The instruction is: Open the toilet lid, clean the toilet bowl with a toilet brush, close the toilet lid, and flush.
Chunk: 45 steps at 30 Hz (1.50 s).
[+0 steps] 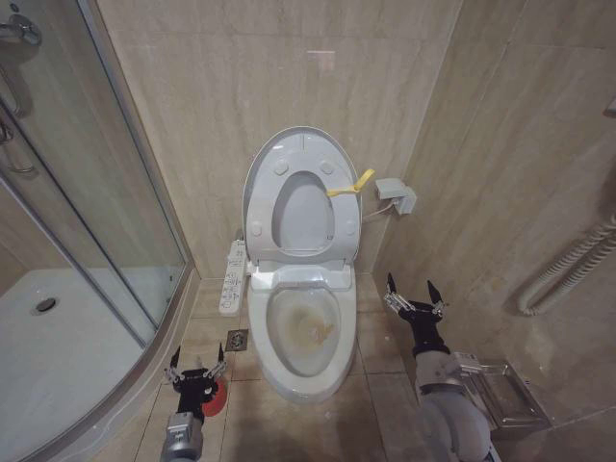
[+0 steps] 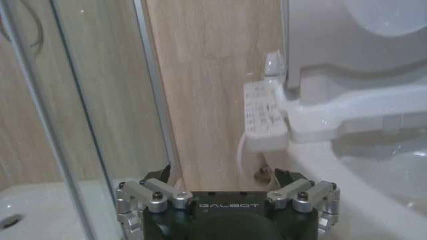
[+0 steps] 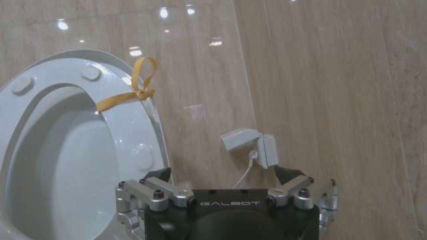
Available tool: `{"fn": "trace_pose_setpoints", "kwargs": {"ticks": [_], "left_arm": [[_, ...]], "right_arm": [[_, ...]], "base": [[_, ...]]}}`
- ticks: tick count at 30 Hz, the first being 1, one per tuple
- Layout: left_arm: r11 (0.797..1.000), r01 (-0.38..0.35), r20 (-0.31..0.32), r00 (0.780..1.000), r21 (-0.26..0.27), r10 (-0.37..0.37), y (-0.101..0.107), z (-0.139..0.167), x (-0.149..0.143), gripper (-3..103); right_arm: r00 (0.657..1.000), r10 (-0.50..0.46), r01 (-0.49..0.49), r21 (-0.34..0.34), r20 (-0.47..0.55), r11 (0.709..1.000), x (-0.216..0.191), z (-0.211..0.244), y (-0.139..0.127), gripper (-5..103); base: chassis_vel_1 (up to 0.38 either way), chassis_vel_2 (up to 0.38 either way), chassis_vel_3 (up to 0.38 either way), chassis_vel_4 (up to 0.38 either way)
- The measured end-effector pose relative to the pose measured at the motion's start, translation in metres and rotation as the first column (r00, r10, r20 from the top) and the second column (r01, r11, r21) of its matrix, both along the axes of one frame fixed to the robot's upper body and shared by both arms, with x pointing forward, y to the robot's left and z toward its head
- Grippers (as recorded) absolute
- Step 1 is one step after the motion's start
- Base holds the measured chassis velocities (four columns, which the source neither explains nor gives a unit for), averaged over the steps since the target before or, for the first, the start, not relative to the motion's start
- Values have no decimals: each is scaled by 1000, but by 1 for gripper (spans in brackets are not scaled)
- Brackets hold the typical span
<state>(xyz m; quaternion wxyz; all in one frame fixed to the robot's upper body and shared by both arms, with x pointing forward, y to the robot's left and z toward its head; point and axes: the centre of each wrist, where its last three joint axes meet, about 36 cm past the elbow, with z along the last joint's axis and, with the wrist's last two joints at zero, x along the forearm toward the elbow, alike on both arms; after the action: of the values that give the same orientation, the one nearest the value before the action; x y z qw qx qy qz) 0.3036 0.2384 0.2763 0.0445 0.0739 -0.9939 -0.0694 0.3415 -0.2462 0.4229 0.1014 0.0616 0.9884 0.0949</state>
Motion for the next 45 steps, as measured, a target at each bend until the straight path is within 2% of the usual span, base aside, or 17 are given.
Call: {"fn": "trace_pose_setpoints", "kwargs": {"ticks": [2, 7, 13, 20, 27, 29, 35, 36, 43, 44, 45], "left_arm": [[1000, 2, 0, 1000, -3, -2, 7, -22, 3, 100], [1000, 9, -4, 1000, 3, -9, 17, -50, 7, 100], [1000, 19, -50, 999, 15, -18, 32, -87, 15, 100], [999, 47, -94, 994, 1, -47, 45, -108, 25, 100], [996, 93, -100, 991, -7, -94, 54, -125, 30, 100], [995, 99, -99, 990, -7, -99, 55, -126, 31, 97], [993, 118, -95, 988, -2, -118, 62, -129, 36, 97], [993, 121, -93, 988, 1, -121, 65, -130, 39, 74], [991, 132, -83, 988, 22, -130, 73, -132, 48, 74], [990, 136, -82, 988, 23, -134, 73, -133, 49, 46], [990, 139, -81, 987, 22, -137, 73, -134, 50, 46]], "right_arm": [[1000, 0, 0, 0, 0, 1000, 0, 0, 0, 100], [1000, 0, 0, 0, 0, 1000, 0, 0, 0, 100], [1000, 0, 0, 0, 0, 1000, 0, 0, 0, 100], [1000, 0, 0, 0, 0, 1000, 0, 0, 0, 100], [1000, 0, 0, 0, 0, 1000, 0, 0, 0, 100], [1000, 0, 0, 0, 0, 1000, 0, 0, 0, 100], [1000, 0, 0, 0, 0, 1000, 0, 0, 0, 100], [1000, 0, 0, 0, 0, 1000, 0, 0, 0, 100], [1000, 0, 0, 0, 0, 1000, 0, 0, 0, 100], [1000, 0, 0, 0, 0, 1000, 0, 0, 0, 100], [1000, 0, 0, 0, 0, 1000, 0, 0, 0, 100]], "base": [[0, 0, 0, 0], [0, 0, 0, 0], [0, 0, 0, 0], [0, 0, 0, 0], [0, 0, 0, 0], [0, 0, 0, 0], [0, 0, 0, 0], [0, 0, 0, 0], [0, 0, 0, 0], [0, 0, 0, 0], [0, 0, 0, 0]]}}
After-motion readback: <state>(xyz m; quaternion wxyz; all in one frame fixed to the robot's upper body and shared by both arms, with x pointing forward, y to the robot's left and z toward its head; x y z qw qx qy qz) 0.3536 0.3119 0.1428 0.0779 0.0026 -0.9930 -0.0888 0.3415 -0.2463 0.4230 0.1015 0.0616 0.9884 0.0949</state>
